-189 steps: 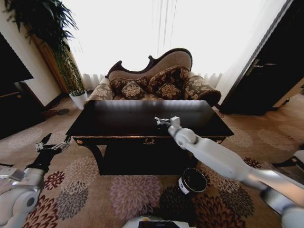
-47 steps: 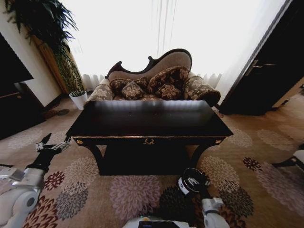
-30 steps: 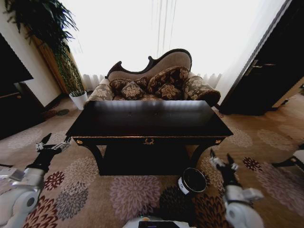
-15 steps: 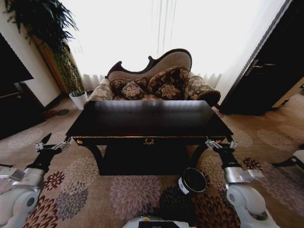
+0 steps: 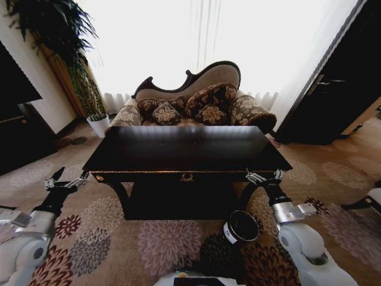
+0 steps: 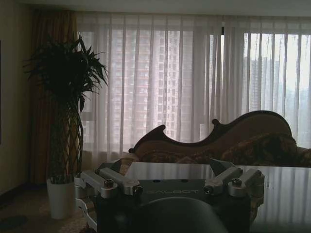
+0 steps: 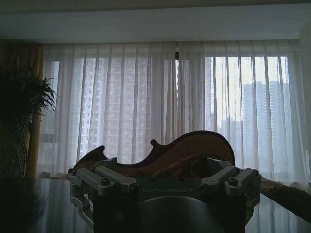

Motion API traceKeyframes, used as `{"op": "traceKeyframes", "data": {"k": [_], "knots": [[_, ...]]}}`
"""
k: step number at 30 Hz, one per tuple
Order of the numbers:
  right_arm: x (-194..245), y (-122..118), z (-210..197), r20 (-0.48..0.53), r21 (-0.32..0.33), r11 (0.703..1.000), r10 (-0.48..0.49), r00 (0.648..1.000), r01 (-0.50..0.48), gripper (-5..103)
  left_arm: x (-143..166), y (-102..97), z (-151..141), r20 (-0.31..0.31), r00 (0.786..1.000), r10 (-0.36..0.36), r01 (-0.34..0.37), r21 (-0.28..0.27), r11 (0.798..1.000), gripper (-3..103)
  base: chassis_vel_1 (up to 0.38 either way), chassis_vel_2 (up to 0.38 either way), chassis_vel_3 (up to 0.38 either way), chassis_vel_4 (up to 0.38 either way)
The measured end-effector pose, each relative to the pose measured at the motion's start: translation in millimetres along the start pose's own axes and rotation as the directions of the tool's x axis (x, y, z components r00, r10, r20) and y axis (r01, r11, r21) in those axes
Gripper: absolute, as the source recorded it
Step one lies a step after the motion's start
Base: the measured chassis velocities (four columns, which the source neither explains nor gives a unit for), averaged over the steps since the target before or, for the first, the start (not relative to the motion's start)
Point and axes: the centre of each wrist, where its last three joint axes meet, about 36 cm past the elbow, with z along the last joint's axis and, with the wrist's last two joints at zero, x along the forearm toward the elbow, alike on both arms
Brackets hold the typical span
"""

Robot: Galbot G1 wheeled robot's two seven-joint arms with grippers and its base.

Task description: Move to the front of the table and place the trash on the table into the trash bin.

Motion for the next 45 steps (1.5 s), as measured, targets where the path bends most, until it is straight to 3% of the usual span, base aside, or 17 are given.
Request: {"op": "traceKeyframes", "data": {"k": [28, 45], "knots": [[0.6, 0.0, 0.6, -0.001, -0.003, 1.000, 0.004, 1.000, -0.004, 100, 0.0, 0.0, 0.0, 0.000, 1.000, 0.000, 0.000, 0.000, 1.000, 100, 0.000, 0.000, 0.000, 0.000], [0.8, -0.2, 0.8, -0.001, -0.003, 1.000, 0.005, 1.000, -0.005, 100, 0.0, 0.0, 0.0, 0.000, 1.000, 0.000, 0.000, 0.000, 1.000, 100, 0.095, -0.096, -0.099, 0.105]]}}
